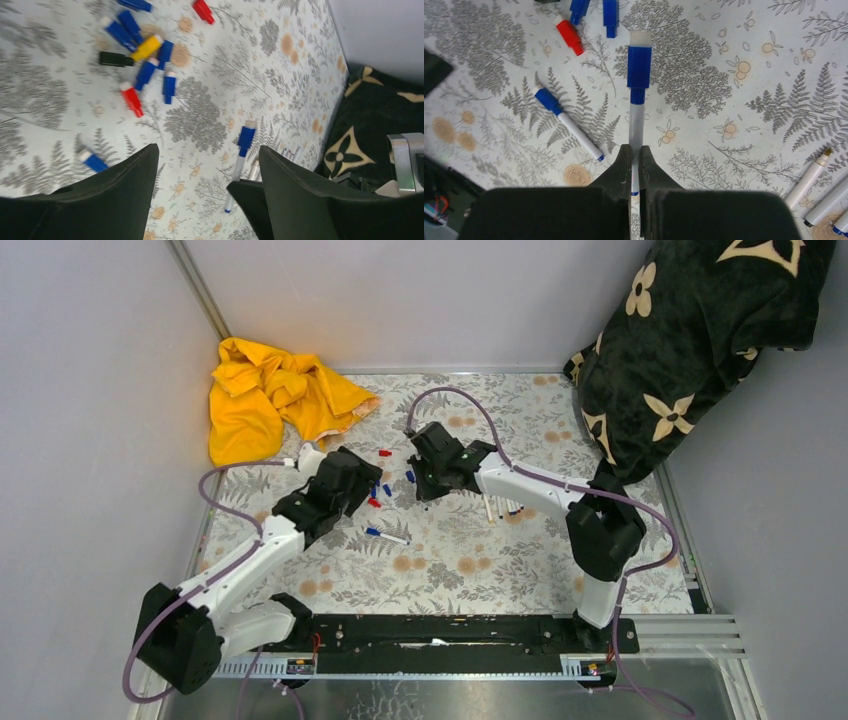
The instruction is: Open the pen caps
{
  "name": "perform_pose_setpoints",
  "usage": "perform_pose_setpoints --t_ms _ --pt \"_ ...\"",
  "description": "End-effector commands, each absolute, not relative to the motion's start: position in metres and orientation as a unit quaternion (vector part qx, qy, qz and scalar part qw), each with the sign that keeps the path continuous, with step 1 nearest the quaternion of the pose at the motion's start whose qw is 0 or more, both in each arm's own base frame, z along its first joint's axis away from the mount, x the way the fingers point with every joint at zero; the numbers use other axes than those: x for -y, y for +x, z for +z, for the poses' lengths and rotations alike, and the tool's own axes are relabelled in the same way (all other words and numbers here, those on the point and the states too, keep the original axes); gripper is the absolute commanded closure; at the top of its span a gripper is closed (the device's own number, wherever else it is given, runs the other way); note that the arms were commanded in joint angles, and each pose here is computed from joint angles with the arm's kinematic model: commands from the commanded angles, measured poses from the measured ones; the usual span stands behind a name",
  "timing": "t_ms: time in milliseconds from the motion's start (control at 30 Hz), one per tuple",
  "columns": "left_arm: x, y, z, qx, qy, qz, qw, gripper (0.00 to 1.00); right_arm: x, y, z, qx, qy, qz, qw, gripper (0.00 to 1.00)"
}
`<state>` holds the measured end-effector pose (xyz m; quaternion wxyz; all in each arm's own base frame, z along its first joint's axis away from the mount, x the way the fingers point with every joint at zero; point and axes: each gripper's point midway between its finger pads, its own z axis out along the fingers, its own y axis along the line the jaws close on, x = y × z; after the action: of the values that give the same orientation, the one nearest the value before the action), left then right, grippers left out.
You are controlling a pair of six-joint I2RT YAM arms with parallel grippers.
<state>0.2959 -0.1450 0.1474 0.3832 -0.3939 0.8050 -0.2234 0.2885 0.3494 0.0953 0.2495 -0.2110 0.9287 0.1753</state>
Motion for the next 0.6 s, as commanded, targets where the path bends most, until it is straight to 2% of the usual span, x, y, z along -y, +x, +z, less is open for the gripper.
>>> perform_pose_setpoints --t_ms 0,233,567 --pt "0.188 0.319 0.165 -0.797 -0.342 -0.315 0.386 0.21 -0.358 0.276 0.120 -0.916 -0.215 0.241 0.239 1.00" --pt "0.219 0.330 0.157 -0.809 -0.306 -0.351 0.359 0.22 -0.354 0.272 0.132 -0.909 -0.214 0.277 0.228 1.00" --pt "0.240 0.336 0.138 -0.813 -0.297 -0.379 0.328 0.28 -0.352 0.268 0.144 -0.901 -0.211 0.313 0.216 1.00"
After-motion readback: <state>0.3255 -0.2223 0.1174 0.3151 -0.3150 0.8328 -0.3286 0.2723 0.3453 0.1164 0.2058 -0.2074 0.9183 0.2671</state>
